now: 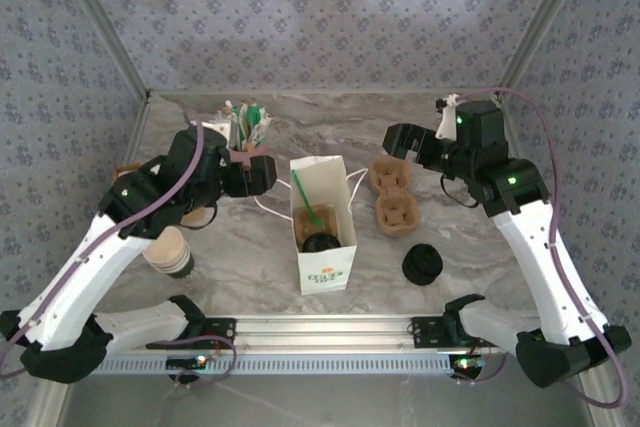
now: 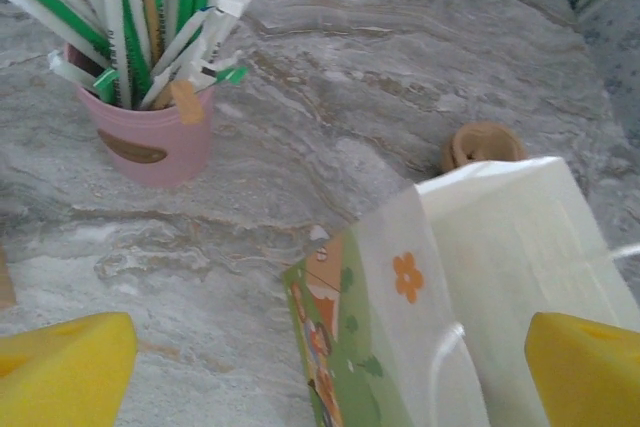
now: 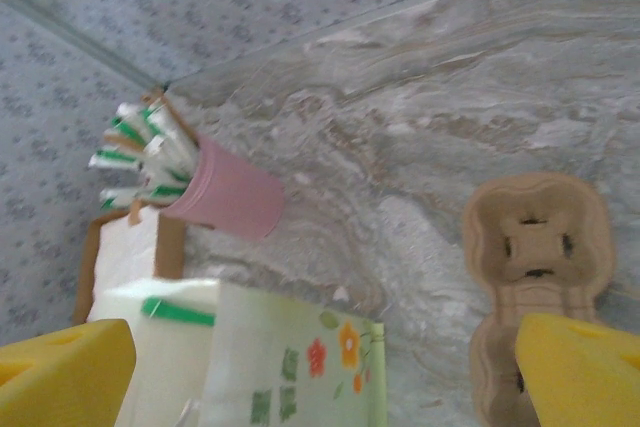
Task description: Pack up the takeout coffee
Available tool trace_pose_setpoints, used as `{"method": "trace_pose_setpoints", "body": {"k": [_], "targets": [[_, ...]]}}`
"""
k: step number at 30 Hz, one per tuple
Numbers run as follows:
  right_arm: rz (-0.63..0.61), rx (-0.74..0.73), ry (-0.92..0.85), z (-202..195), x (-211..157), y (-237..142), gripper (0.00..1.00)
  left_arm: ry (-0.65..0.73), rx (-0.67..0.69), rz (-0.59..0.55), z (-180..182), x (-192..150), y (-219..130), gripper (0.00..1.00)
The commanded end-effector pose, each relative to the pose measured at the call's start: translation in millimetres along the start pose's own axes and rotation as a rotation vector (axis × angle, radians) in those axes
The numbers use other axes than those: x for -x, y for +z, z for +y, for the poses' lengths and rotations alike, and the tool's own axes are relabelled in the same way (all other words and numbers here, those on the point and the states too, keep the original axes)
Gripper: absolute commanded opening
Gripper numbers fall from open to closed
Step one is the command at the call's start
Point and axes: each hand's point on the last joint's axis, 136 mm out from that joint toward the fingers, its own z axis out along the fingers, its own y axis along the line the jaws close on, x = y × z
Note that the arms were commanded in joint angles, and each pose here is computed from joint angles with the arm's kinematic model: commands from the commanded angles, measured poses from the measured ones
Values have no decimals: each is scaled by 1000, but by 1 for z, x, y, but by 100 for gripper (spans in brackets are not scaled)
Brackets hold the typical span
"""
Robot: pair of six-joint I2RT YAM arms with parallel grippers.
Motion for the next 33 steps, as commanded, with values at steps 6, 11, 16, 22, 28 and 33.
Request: {"method": "trace_pose_setpoints", "body": {"k": [6, 11, 16, 22, 28, 33], "targets": [[-95, -154, 77, -37, 32, 16, 100, -2, 66, 11, 9, 20, 48, 99], [-116, -103, 122, -55, 53, 30, 100, -48, 72, 11, 16, 37, 82, 100], [-200, -17, 119, -68, 80, 45, 100, -99, 56, 19, 22, 54, 110, 99], [-102, 76, 115, -63, 85, 74, 100, -157, 62, 48, 36, 63, 137, 100], [-8, 142, 172, -65, 84, 101, 100, -308, 26, 51, 56, 69, 147, 99], [68, 231, 202, -50, 81, 120, 100, -369, 59, 36, 79, 66, 139, 100]]}}
